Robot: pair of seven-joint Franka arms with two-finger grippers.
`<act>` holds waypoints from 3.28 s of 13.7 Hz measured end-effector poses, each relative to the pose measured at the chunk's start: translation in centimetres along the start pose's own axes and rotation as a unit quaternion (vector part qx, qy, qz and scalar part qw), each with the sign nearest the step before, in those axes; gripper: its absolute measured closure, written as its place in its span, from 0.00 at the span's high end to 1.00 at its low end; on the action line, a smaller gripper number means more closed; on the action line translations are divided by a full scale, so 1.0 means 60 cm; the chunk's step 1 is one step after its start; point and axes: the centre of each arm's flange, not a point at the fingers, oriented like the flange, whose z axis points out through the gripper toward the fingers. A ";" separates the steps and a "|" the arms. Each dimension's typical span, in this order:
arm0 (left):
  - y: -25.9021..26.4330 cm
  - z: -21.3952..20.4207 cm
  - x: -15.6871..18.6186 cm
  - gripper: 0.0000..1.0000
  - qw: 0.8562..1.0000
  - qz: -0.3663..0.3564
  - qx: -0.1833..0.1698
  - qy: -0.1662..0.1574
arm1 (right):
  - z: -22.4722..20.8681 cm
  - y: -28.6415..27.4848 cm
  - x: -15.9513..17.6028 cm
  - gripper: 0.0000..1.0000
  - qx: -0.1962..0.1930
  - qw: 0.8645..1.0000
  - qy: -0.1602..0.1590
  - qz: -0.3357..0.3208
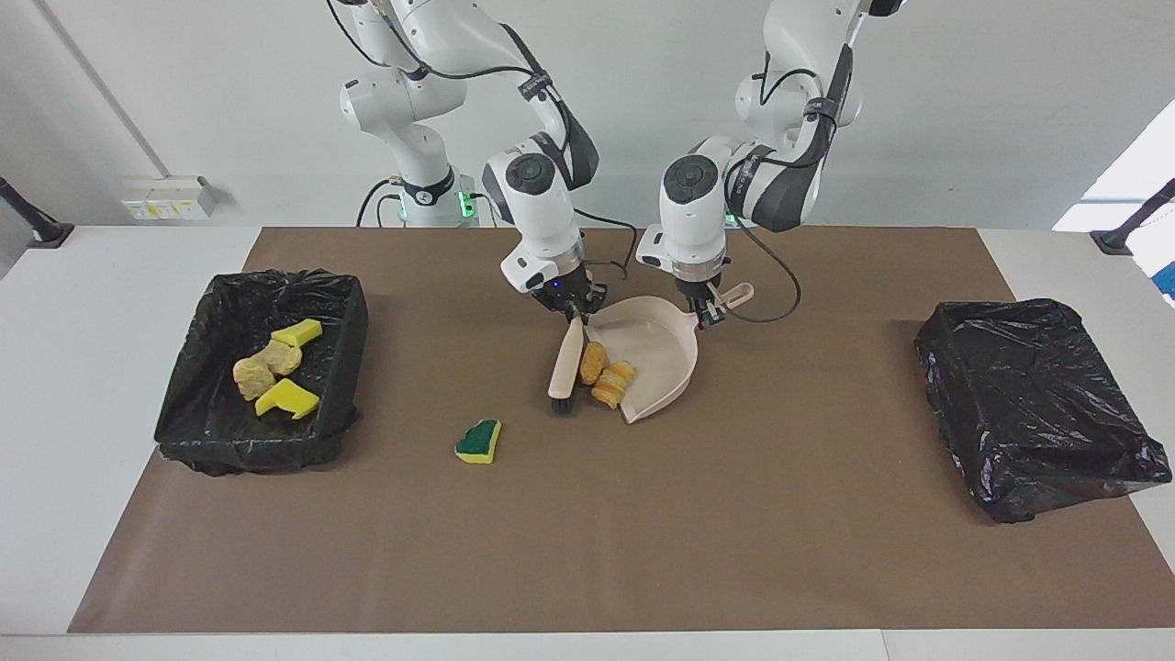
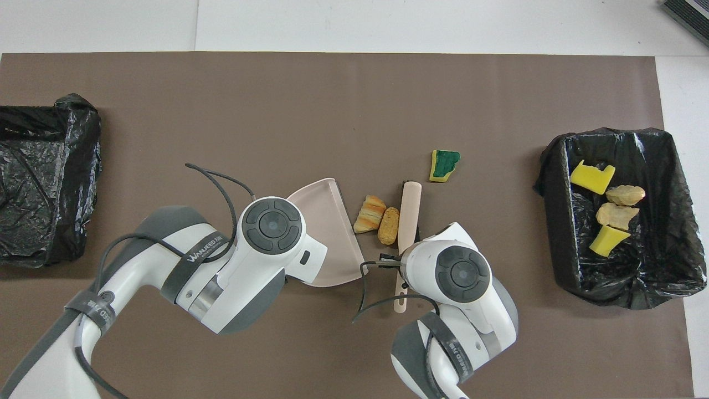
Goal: Sweep and dump trash in bin
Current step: 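Place the dustpan near the crusts while the right gripper sweeps toward it, then sweep the crusts and green sponge into the dustpan with the right gripper's brush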
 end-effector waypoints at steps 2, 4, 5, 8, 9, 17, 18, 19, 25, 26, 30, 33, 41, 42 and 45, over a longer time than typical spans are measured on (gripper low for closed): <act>0.002 0.003 0.001 0.31 1.000 0.001 0.001 0.002 | 0.000 -0.028 -0.013 0.26 0.033 0.999 -0.024 0.023; 0.001 0.003 0.001 0.31 1.000 0.001 0.002 0.004 | -0.007 -0.027 -0.013 0.26 0.032 0.998 -0.043 0.013; 0.001 0.003 0.001 0.31 1.000 0.002 0.004 0.007 | -0.019 -0.019 -0.008 0.26 0.026 0.998 -0.056 0.004; -0.005 0.005 0.003 0.31 1.000 0.017 0.013 0.023 | -0.094 0.035 0.037 0.26 -0.006 0.997 -0.065 -0.032; -0.006 0.007 0.003 0.31 0.999 0.020 0.014 0.025 | -0.123 0.059 0.052 0.26 -0.031 0.996 -0.067 -0.049; -0.025 0.016 -0.011 0.31 0.999 0.016 0.012 0.028 | -0.209 0.282 0.192 0.26 -0.213 0.954 -0.059 -0.203; -0.026 0.017 -0.013 0.31 0.999 0.015 0.011 0.027 | -0.214 0.314 0.217 0.26 -0.228 0.945 -0.053 -0.227; -0.027 0.018 -0.015 0.31 1.000 0.014 0.008 0.023 | -0.209 0.335 0.237 0.26 -0.246 0.936 -0.045 -0.247; -0.026 0.027 -0.028 0.31 1.000 0.011 -0.008 0.000 | -0.102 0.222 0.248 0.26 -0.217 0.924 -0.054 -0.311; -0.026 0.028 -0.028 0.31 1.000 0.011 -0.009 -0.001 | -0.094 0.190 0.228 0.26 -0.200 0.925 -0.060 -0.318; -0.026 0.028 -0.028 0.31 1.000 0.011 -0.009 -0.002 | -0.069 0.091 0.155 0.26 -0.140 0.928 -0.080 -0.335; -0.026 0.028 -0.029 0.31 1.000 0.010 -0.009 -0.002 | -0.056 0.035 0.108 0.26 -0.106 0.928 -0.089 -0.347; -0.038 0.032 -0.041 0.31 1.000 0.008 -0.012 -0.003 | -0.045 -0.087 -0.003 0.26 -0.025 0.919 -0.085 -0.383; -0.040 0.032 -0.043 0.31 1.000 0.014 -0.013 -0.003 | -0.048 -0.086 -0.002 0.26 -0.025 0.920 -0.084 -0.382; -0.052 0.034 -0.052 0.31 0.999 0.049 -0.013 0.000 | -0.088 -0.066 0.015 0.26 -0.031 0.924 -0.087 -0.370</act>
